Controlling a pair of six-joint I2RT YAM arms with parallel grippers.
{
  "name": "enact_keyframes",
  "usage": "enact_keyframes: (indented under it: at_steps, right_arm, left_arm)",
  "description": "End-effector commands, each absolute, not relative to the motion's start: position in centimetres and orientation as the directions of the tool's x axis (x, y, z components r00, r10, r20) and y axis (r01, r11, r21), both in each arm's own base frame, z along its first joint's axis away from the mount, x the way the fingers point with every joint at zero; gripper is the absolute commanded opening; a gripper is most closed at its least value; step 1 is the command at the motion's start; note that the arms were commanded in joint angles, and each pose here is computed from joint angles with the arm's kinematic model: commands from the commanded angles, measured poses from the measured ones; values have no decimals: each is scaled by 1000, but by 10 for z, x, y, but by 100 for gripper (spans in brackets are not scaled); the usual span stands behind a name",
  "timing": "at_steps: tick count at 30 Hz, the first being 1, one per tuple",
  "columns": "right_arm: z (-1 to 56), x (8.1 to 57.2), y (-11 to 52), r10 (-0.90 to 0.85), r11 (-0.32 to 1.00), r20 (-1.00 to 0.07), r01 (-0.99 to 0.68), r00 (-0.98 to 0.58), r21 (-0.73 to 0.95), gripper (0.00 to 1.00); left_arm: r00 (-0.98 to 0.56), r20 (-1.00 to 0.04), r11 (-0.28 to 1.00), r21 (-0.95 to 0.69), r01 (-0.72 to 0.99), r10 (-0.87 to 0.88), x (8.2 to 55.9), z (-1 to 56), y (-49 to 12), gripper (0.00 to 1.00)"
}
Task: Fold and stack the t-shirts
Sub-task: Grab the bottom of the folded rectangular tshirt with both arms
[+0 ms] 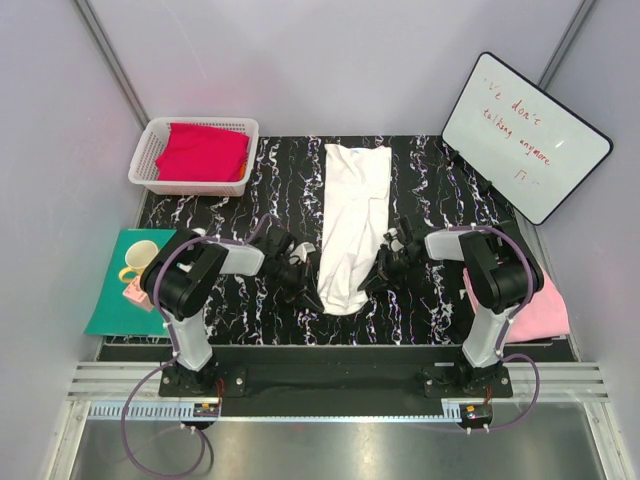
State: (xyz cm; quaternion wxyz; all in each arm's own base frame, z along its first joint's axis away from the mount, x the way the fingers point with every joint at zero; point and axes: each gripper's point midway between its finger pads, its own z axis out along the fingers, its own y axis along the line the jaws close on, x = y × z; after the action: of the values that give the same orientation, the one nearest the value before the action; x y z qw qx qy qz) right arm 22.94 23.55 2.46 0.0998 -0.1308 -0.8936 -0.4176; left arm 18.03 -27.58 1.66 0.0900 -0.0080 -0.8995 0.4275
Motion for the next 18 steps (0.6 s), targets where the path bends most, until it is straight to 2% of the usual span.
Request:
enact_keyframes:
  at_steps: [1, 3, 7, 13, 18]
  right_arm:
    - [3, 190, 222, 211, 679, 502, 495, -839, 542, 9]
    - [1, 180, 215, 206, 717, 521, 490, -828, 496, 4]
    - [-2, 175, 206, 185, 768, 527, 457, -829, 449, 0]
    - [-10, 168, 196, 174, 812, 532, 426, -829, 398, 0]
    - [-15, 162, 188, 162, 839, 543, 404, -824, 363, 0]
  left_arm:
    - [-995, 88, 710, -704, -26, 50, 198, 0, -269, 0]
    - [-995, 91, 739, -672, -40, 30, 199, -1, -260, 0]
    - [-995, 103, 762, -644, -71, -5, 200, -1, -245, 0]
    - [-994, 109, 789, -611, -63, 5, 192, 1, -228, 0]
    - [-988, 154, 811, -579, -84, 8, 181, -4, -220, 0]
